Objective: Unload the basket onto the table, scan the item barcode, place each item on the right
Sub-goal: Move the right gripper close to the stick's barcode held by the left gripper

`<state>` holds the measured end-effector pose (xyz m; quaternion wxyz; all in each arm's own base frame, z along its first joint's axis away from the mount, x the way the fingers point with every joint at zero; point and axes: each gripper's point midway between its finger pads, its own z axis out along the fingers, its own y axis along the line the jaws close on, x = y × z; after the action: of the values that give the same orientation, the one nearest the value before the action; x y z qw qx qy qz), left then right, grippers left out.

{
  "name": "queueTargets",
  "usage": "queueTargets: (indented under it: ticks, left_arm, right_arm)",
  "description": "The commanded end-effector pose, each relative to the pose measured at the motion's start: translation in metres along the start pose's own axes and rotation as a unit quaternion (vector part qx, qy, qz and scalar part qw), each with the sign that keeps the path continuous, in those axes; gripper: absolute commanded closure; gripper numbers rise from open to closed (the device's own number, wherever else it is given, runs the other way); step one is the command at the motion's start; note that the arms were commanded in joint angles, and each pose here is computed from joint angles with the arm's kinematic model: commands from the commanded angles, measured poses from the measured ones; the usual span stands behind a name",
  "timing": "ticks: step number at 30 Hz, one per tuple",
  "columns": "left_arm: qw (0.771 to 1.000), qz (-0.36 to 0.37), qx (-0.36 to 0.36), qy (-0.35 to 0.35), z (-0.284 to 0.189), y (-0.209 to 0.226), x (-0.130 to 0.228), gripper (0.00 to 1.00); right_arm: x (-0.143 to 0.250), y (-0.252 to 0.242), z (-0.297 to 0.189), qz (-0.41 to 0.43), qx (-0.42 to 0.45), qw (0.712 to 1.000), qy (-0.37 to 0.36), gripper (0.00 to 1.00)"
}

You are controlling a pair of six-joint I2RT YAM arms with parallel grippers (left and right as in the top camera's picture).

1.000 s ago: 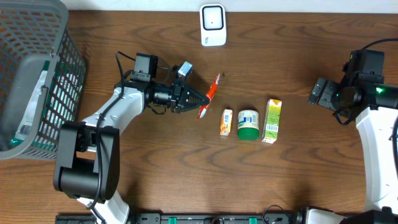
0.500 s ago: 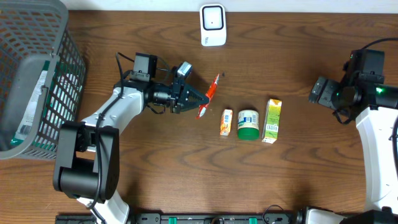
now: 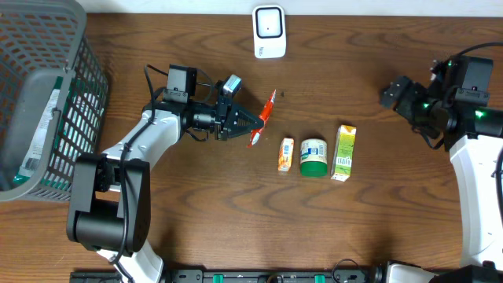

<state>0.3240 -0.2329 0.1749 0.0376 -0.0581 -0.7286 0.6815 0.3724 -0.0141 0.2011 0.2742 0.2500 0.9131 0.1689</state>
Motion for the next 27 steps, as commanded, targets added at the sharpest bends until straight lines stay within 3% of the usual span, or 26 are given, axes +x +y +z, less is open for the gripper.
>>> queueTargets:
  ticks: [1,3,7,9,10,14,16,21,27]
  left_arm:
    - [1.0,0.003,0.012,0.005,-0.002,-0.004,0.001,0.93]
    - [1.0,0.005,0.012,0.005,-0.002,-0.004,0.001,0.93]
    - [1.0,0.023,0.012,0.003,-0.002,-0.007,-0.002,0.93]
    - [0.999,0.029,0.013,0.002,-0.002,-0.009,-0.006,0.93]
    - [0.999,0.033,0.014,0.001,-0.002,-0.012,-0.009,0.93]
    - [0.999,0.044,0.017,-0.002,-0.002,-0.02,-0.017,0.93]
    - [0.999,0.043,0.018,-0.003,-0.002,-0.025,-0.021,0.93]
    - [0.999,0.045,0.019,-0.004,-0.002,-0.029,-0.023,0.93]
    - [0.999,0.048,0.019,-0.004,-0.003,-0.03,-0.023,0.93]
  right_arm:
    - [0.018,0.043,-0.01,0.036,-0.124,0.99,0.06,0.09]
    - [0.026,0.056,-0.014,0.038,-0.161,0.983,0.084,0.32]
    - [0.049,0.095,-0.024,-0.008,-0.257,0.958,0.129,0.45]
    - [0.063,0.113,-0.023,-0.032,-0.282,0.948,0.143,0.37]
    - [0.075,0.126,-0.019,-0.051,-0.295,0.942,0.153,0.26]
    - [0.099,0.169,-0.014,-0.092,-0.339,0.922,0.162,0.14]
    - [0.106,0.191,-0.009,-0.113,-0.353,0.917,0.15,0.14]
    - [0.119,0.202,0.016,-0.077,-0.304,0.939,0.145,0.18]
    - [0.134,0.22,0.032,-0.073,-0.323,0.928,0.171,0.21]
